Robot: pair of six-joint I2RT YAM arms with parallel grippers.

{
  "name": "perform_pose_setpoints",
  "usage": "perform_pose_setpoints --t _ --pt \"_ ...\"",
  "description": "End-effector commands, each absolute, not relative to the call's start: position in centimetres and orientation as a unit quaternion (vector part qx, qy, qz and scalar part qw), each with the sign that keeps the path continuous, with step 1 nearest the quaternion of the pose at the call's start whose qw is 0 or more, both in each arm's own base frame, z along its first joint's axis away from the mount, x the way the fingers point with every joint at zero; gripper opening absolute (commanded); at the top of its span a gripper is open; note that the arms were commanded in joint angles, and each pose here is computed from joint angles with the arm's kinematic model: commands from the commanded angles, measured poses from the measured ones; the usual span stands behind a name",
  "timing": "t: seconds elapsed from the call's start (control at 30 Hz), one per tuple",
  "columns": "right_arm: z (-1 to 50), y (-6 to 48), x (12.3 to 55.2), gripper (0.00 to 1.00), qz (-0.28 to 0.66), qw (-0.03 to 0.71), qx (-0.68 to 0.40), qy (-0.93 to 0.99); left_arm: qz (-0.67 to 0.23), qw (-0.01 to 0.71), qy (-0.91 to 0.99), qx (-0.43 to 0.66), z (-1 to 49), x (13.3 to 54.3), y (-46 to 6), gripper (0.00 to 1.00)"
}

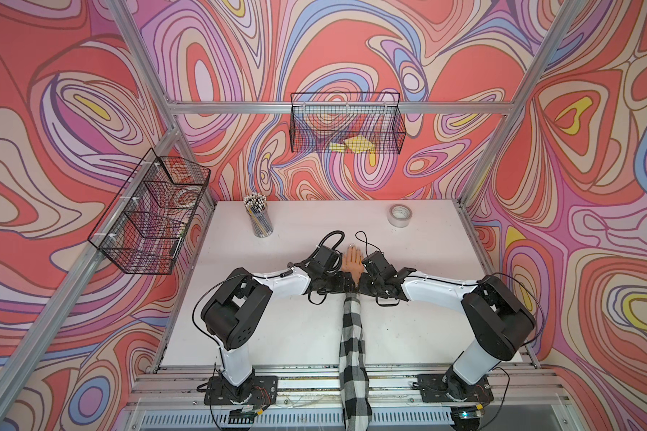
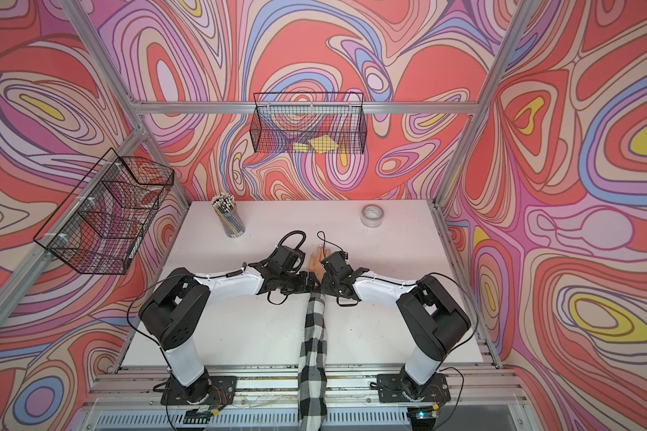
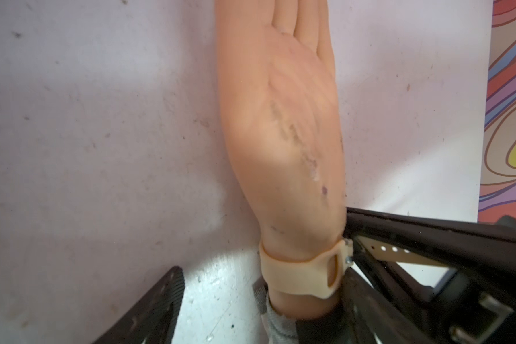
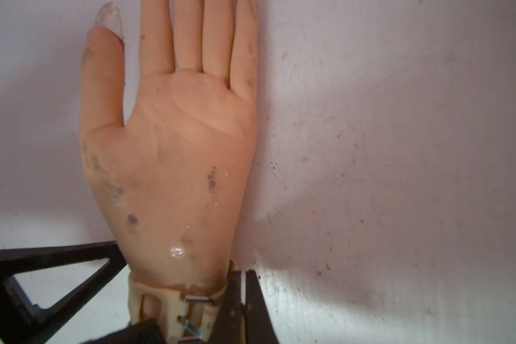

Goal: Take off the watch
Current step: Untie the watch from the hand.

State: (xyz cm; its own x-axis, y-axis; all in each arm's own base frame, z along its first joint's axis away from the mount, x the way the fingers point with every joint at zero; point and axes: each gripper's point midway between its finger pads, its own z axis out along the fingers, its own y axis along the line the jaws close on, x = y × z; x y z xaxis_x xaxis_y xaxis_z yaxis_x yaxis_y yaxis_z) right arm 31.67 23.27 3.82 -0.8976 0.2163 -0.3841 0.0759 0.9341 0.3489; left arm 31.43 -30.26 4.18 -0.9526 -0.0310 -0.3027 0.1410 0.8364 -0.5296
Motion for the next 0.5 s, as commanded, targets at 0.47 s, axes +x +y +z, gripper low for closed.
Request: perform_pose_setpoints --t 0.47 --pt "6.8 25.3 31.9 0.0 0.208 0.207 0.048 0.955 -0.239 0.153 0.959 0.01 4.1 31.9 -27.5 0.85"
